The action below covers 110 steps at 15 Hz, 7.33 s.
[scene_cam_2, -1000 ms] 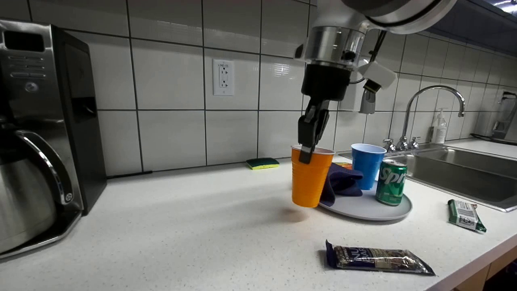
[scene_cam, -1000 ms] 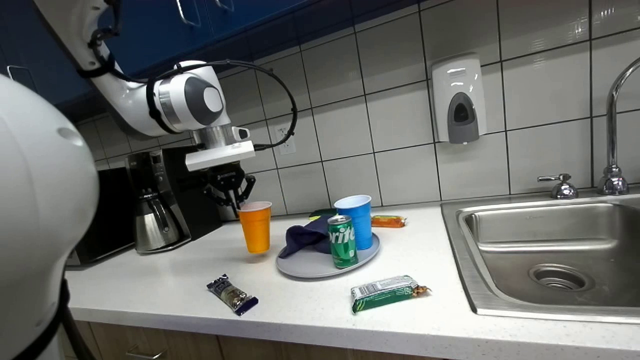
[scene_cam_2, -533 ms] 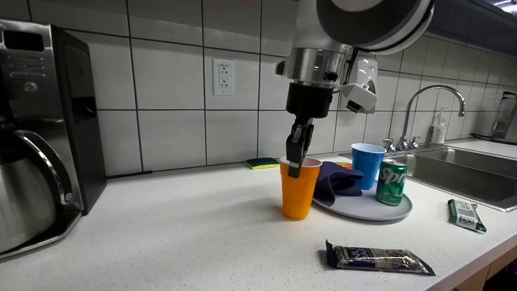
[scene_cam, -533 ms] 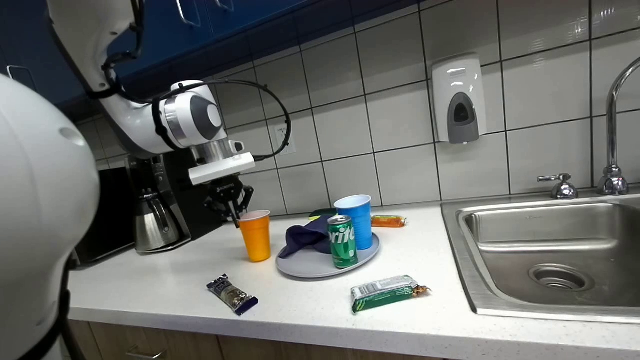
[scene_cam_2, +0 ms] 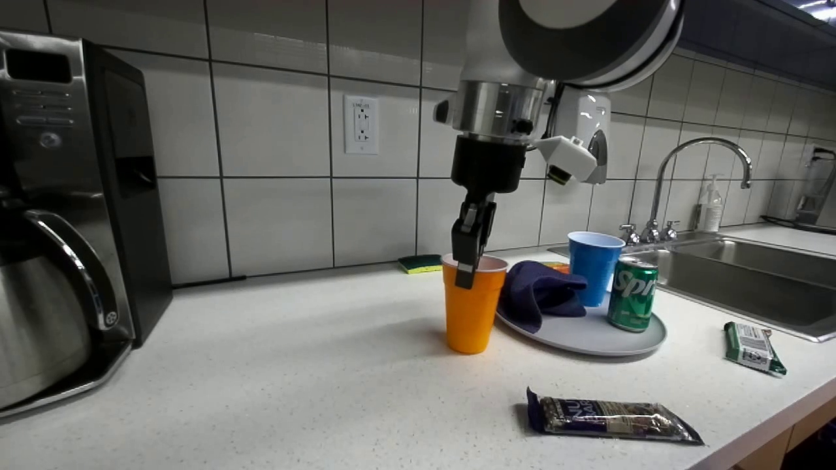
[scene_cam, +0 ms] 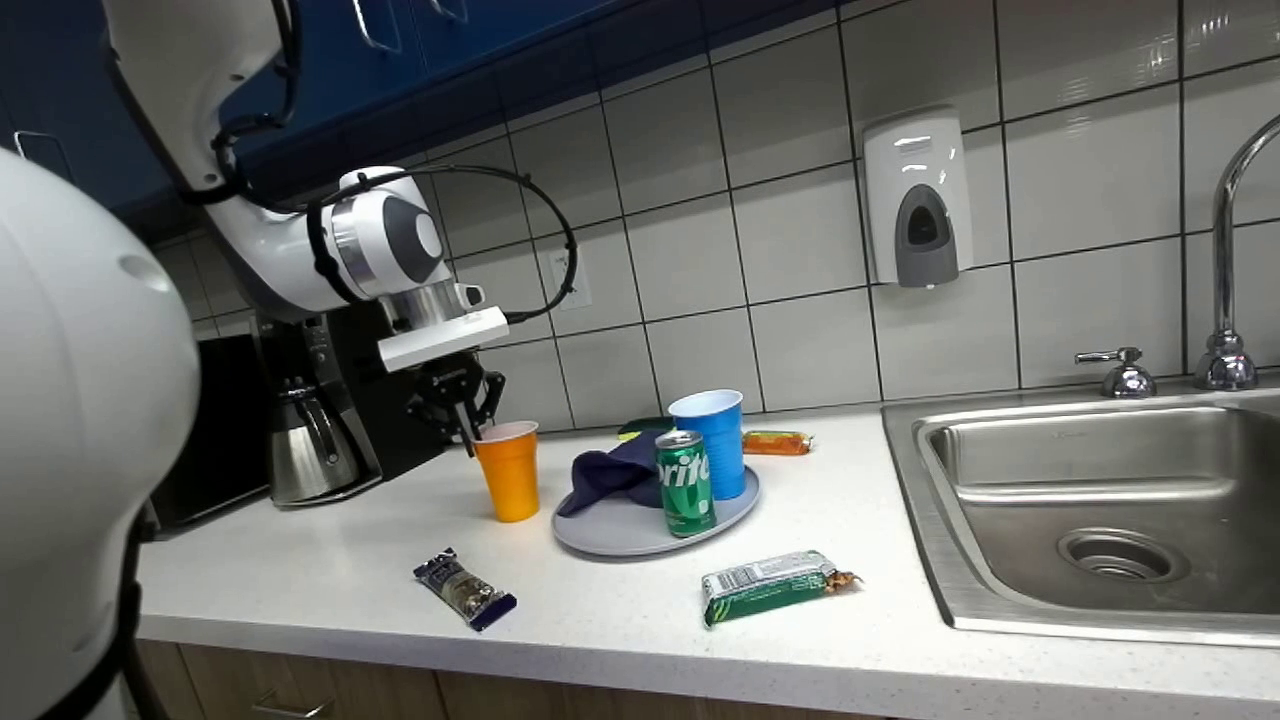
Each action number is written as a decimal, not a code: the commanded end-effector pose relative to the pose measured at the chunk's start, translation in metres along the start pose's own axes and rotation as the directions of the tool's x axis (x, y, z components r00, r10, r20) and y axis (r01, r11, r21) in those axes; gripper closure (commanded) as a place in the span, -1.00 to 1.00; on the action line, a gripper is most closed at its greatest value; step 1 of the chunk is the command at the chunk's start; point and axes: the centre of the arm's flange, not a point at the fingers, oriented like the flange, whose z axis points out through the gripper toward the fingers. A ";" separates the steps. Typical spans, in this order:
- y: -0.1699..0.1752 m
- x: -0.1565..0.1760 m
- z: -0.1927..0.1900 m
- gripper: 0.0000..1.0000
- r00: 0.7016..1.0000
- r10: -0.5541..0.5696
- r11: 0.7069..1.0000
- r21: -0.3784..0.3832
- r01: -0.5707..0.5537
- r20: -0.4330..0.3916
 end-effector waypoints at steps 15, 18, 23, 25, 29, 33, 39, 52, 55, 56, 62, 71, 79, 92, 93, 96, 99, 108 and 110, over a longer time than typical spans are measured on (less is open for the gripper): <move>0.010 -0.018 -0.070 -1.00 0.994 0.098 0.995 0.015 -0.097 -0.055; 0.018 -0.032 -0.084 -1.00 0.986 0.150 0.989 0.016 -0.149 -0.073; 0.046 -0.071 -0.099 -1.00 0.963 0.258 0.966 -0.004 -0.259 -0.076; 0.061 -0.089 -0.103 -1.00 0.948 0.309 0.950 -0.014 -0.311 -0.076; 0.084 -0.124 -0.108 -1.00 0.907 0.415 0.910 0.025 -0.415 -0.073; 0.101 -0.158 -0.112 -1.00 0.850 0.523 0.852 0.066 -0.519 -0.060; 0.123 -0.206 -0.113 -1.00 0.767 0.641 0.768 0.021 -0.641 -0.028; 0.138 -0.221 -0.087 -1.00 0.727 0.686 0.727 0.008 -0.687 0.011; 0.145 -0.222 -0.073 -1.00 0.716 0.697 0.717 -0.006 -0.697 0.030; 0.148 -0.221 -0.068 -1.00 0.713 0.701 0.713 -0.008 -0.701 0.036; 0.161 -0.224 -0.038 -1.00 0.682 0.725 0.687 -0.032 -0.726 0.095; 0.181 -0.226 -0.011 -1.00 0.644 0.750 0.658 -0.070 -0.750 0.152; 0.188 -0.223 0.004 -1.00 0.642 0.747 0.659 -0.068 -0.749 0.173; 0.188 -0.222 0.011 -0.17 0.643 0.742 0.662 -0.053 -0.748 0.190; 0.188 -0.222 0.012 0.02 0.644 0.742 0.662 -0.055 -0.747 0.189; 0.187 -0.221 0.012 0.25 0.647 0.737 0.666 -0.046 -0.745 0.193; 0.185 -0.220 0.009 0.25 0.652 0.732 0.671 -0.044 -0.740 0.196; 0.190 -0.222 -0.024 0.25 0.649 0.746 0.662 -0.054 -0.748 0.149; 0.191 -0.223 -0.027 0.25 0.648 0.748 0.661 -0.060 -0.748 0.145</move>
